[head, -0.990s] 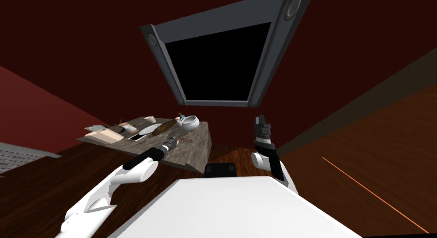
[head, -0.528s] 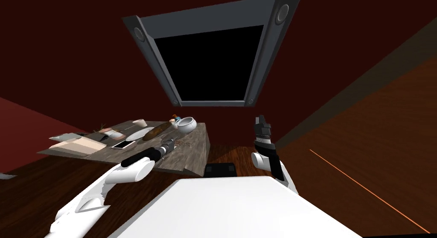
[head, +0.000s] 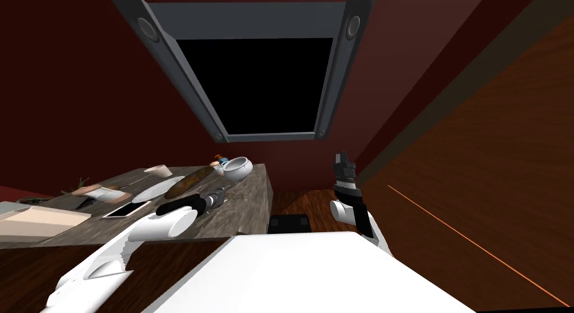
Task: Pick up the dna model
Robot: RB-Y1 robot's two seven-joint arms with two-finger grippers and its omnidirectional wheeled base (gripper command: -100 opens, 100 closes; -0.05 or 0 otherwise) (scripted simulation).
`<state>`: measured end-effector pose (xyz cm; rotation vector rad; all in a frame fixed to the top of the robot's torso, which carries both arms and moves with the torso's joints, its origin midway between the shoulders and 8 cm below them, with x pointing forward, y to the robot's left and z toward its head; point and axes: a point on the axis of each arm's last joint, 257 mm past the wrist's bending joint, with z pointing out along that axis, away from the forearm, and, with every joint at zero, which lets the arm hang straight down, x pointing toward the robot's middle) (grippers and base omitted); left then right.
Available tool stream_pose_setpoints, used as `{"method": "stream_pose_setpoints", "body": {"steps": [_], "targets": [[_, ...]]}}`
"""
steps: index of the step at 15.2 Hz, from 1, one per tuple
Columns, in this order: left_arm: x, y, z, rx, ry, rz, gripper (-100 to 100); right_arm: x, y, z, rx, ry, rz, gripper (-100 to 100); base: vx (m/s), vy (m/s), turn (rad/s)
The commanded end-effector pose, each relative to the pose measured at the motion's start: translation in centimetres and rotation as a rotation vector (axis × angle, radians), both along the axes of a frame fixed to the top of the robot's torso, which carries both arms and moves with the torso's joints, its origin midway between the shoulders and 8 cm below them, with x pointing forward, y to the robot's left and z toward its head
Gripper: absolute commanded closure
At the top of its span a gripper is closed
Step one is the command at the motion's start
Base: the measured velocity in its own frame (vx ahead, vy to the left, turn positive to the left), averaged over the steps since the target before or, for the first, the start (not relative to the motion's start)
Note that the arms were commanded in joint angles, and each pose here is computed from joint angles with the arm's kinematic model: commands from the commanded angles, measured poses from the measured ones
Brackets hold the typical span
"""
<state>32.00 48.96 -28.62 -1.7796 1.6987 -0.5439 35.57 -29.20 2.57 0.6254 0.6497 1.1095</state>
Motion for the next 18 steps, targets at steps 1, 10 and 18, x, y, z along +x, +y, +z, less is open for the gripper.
{"method": "stream_pose_setpoints", "body": {"steps": [1, 10, 18], "targets": [[-1.0, 0.3, -0.7, -0.009, 0.050, 0.010, -100, 0.0, 0.0, 0.0, 0.000, 0.000, 0.000, 0, 0.017, 0.031, -0.081], [-4.9, 1.5, -2.5, -0.077, 0.232, 0.059, -100, 0.0, 0.0, 0.0, 0.000, 0.000, 0.000, 0, 0.016, 0.028, -0.150], [-9.2, 2.0, -3.7, -0.146, 0.409, 0.102, -100, 0.0, 0.0, 0.0, 0.000, 0.000, 0.000, 0, 0.013, 0.030, -0.148]]}}
